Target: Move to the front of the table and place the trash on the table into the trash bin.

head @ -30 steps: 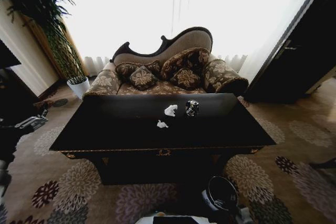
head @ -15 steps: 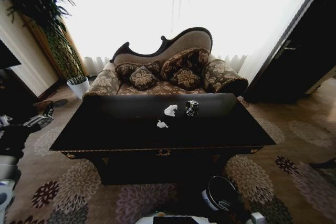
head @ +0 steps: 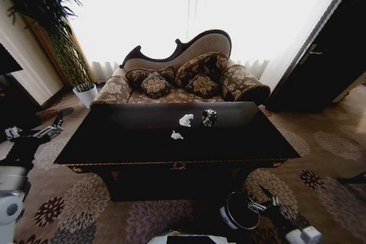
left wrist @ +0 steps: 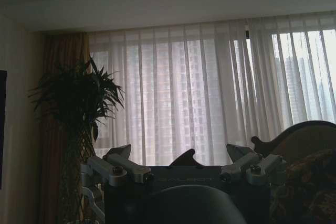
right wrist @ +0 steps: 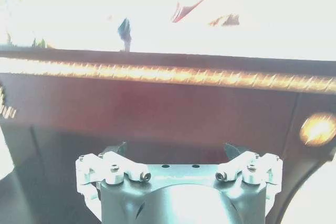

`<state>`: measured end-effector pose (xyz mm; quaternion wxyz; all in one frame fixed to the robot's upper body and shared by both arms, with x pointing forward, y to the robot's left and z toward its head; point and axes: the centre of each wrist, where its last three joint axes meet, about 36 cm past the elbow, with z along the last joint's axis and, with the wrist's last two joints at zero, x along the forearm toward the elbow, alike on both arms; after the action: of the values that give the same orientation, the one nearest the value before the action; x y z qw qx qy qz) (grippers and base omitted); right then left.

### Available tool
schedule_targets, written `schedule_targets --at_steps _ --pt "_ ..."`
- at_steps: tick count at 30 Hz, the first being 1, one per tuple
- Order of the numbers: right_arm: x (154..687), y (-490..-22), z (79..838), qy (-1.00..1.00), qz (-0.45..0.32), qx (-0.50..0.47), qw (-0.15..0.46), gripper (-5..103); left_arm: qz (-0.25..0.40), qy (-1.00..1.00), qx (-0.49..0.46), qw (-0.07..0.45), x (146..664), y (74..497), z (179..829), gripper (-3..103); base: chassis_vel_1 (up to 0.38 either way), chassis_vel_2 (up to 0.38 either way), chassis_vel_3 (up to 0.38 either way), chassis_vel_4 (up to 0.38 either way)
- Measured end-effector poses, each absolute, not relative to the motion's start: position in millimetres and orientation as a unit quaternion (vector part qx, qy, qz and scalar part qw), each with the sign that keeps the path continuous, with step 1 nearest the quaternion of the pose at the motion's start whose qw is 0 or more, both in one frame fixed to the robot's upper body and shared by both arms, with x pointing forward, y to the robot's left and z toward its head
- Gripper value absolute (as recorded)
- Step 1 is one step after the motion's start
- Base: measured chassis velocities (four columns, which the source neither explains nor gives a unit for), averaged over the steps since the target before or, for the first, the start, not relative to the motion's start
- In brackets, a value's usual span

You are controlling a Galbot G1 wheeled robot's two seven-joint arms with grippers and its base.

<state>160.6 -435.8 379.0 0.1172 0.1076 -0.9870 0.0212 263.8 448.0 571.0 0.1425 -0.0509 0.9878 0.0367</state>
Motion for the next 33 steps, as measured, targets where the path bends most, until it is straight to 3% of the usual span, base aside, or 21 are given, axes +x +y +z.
schedule_targets --at_steps 8,15,22,33 --pt "164.8 -465.4 437.6 -0.99 0.028 0.122 0.063 100 0.037 0.988 -0.051 0.14 263.1 446.9 571.9 100 0.0 0.0 0.0 0.0" --pt "173.9 -460.9 458.1 -0.993 0.024 0.113 0.012 100 0.04 0.988 -0.052 0.138 261.0 444.5 572.1 100 0.0 0.0 0.0 0.0" --pt "222.3 -394.8 473.4 -0.996 -0.07 0.044 -0.046 100 0.045 0.988 -0.05 0.138 258.5 441.0 575.5 100 0.0 0.0 0.0 0.0" --pt "261.0 -339.3 516.3 -0.986 -0.104 0.089 -0.092 100 0.058 0.988 -0.062 0.133 244.4 441.9 580.0 100 0.0 0.0 0.0 0.0"
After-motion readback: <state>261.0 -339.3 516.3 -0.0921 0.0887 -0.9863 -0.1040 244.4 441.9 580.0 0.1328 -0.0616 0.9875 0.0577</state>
